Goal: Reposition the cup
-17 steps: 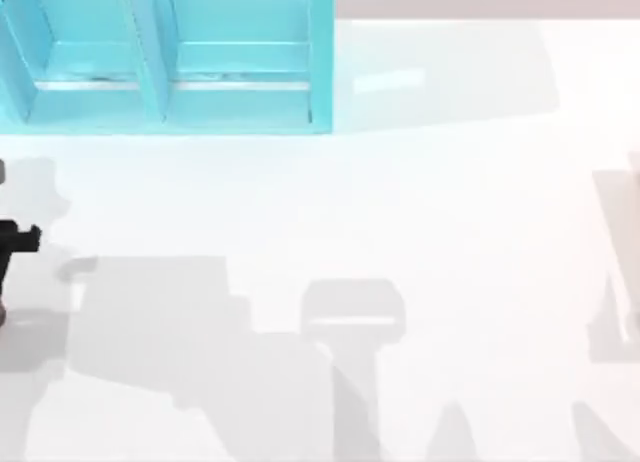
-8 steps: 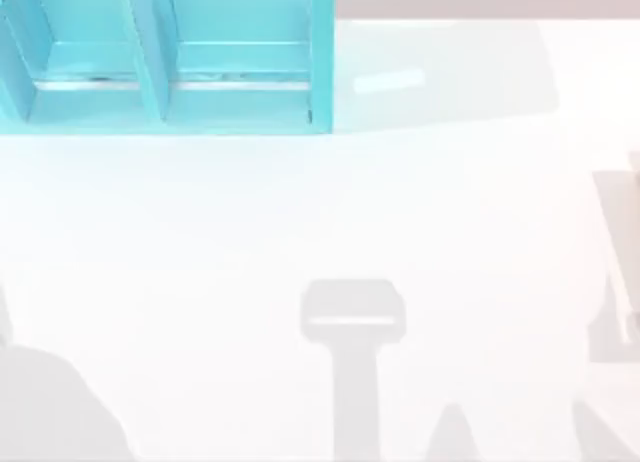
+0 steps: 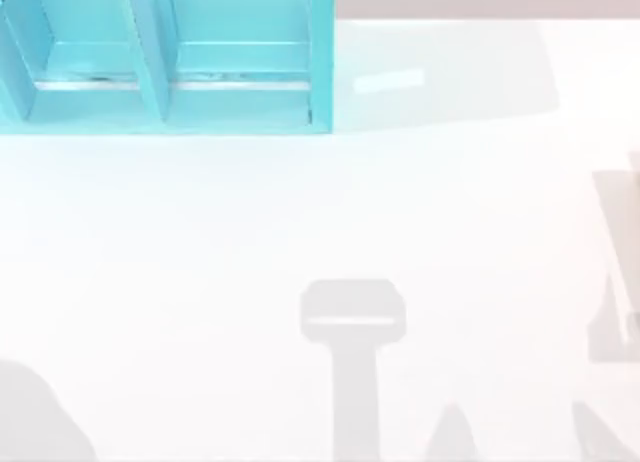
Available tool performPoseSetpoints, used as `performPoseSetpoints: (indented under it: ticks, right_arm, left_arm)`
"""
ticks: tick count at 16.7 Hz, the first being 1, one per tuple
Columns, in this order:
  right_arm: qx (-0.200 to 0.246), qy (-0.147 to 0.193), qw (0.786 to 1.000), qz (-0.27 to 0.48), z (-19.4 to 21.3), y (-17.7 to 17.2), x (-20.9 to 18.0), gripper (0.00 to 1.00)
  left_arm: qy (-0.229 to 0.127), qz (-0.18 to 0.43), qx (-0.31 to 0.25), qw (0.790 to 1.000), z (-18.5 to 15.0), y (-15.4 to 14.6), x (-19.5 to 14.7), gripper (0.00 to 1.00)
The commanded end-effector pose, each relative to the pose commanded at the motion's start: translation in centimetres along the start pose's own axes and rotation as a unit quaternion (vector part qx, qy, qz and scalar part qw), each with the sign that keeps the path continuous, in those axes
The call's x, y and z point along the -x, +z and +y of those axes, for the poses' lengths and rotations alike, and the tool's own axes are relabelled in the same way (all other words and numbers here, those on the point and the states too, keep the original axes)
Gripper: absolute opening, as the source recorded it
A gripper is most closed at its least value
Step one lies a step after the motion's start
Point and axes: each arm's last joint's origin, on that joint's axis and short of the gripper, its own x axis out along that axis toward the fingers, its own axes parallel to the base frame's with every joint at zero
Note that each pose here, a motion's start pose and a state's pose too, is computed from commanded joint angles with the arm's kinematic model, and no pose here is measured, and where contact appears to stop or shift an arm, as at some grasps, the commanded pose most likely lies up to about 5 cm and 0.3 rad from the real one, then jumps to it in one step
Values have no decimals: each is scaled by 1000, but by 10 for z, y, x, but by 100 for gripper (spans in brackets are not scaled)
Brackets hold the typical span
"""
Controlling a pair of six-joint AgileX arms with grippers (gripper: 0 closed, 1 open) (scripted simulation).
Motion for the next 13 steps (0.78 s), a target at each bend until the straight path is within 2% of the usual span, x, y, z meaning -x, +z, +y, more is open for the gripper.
performPoseSetpoints:
  ticks: [4, 10, 13]
  right_arm:
    - [0, 0, 1000, 0, 0, 0, 0, 100]
    - [0, 0, 1000, 0, 0, 0, 0, 100]
    - [0, 0, 1000, 0, 0, 0, 0, 100]
  left_arm:
    - [1, 0, -3, 1000, -2, 1, -5, 0]
    - [2, -1, 0, 1000, 1, 0, -59, 0]
    - [0, 0, 0, 1000, 1, -1, -65, 0]
